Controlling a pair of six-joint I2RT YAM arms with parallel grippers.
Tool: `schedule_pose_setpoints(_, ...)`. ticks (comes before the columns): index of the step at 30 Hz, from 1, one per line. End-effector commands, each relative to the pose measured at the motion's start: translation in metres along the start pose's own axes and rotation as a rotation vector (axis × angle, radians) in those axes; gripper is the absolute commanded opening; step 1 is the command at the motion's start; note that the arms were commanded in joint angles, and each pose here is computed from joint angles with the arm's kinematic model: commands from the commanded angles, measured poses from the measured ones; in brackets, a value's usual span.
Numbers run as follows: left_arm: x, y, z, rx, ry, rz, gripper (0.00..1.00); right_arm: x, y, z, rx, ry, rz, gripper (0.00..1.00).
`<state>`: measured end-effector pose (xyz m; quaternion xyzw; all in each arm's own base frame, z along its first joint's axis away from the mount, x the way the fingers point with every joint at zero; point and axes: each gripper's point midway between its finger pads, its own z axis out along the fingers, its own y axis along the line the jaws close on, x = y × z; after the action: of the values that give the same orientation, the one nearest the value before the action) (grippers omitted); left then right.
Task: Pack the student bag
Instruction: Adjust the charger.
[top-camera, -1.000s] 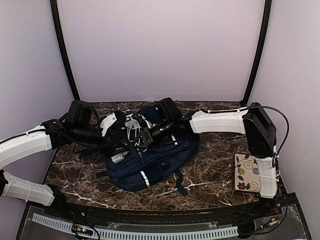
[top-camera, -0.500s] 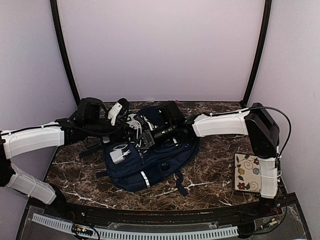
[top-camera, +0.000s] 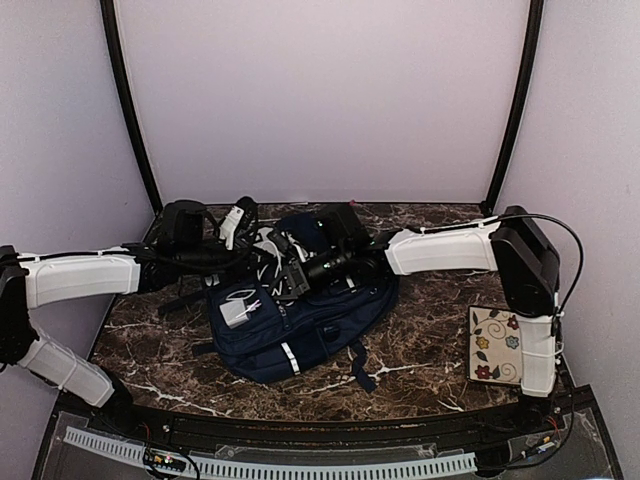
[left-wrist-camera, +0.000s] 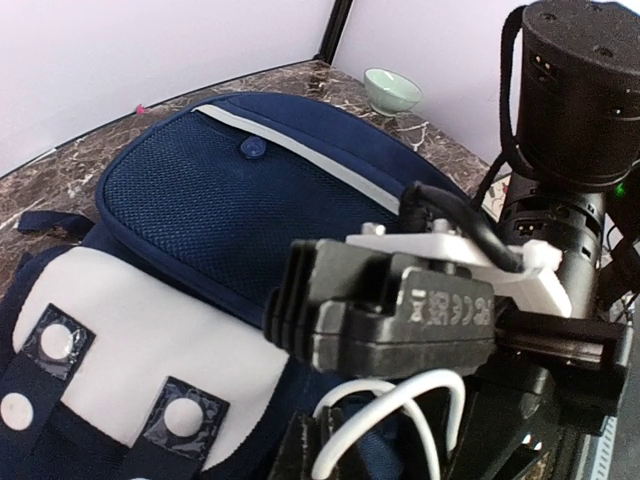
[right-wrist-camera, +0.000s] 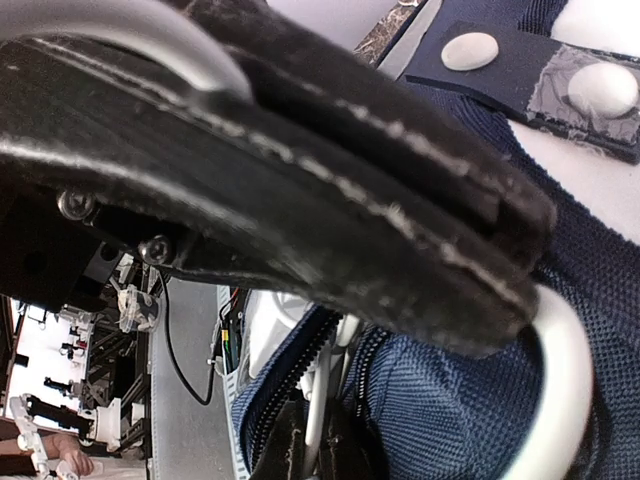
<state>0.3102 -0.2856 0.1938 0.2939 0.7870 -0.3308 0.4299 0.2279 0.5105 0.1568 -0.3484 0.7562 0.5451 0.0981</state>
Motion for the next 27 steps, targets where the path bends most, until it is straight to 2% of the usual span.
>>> schedule_pose_setpoints(1, 0.0, -0.011, -0.01, 0.037, 0.008, -0.003, 0.0, 0.043, -0.021, 0.011, 0.094, 0.114, 0.113, 0.06)
schedule_pose_setpoints(2, 0.004, -0.011, -0.012, 0.036, 0.016, -0.006, 0.0, 0.04, -0.02, 0.01, 0.102, 0.112, 0.103, 0.14)
schedule_pose_setpoints(5, 0.025, -0.004, -0.018, -0.011, 0.1, -0.007, 0.0, 0.03, -0.01, -0.002, 0.143, 0.105, 0.057, 0.3)
schedule_pose_setpoints(9, 0.057, 0.005, -0.028, -0.071, 0.235, 0.033, 0.0, 0.004, 0.016, -0.038, 0.211, 0.027, -0.013, 0.47)
schedule_pose_setpoints(12, 0.068, 0.006, -0.036, -0.081, 0.272, 0.084, 0.0, -0.003, 0.021, -0.064, 0.274, -0.001, -0.018, 0.55)
schedule_pose_setpoints(16, 0.07, 0.001, -0.041, -0.056, 0.285, 0.135, 0.0, -0.005, 0.022, -0.089, 0.341, -0.02, -0.009, 0.6)
schedule_pose_setpoints(19, 0.074, -0.003, -0.04, -0.027, 0.3, 0.141, 0.0, -0.015, 0.016, -0.097, 0.386, -0.081, 0.0, 0.62)
schedule_pose_setpoints(24, 0.075, -0.004, -0.035, -0.015, 0.309, 0.138, 0.0, -0.032, 0.007, -0.081, 0.346, -0.119, -0.006, 0.65)
schedule_pose_setpoints(27, 0.071, -0.006, -0.032, -0.007, 0.301, 0.145, 0.0, -0.037, 0.008, -0.057, 0.239, -0.105, -0.008, 0.65)
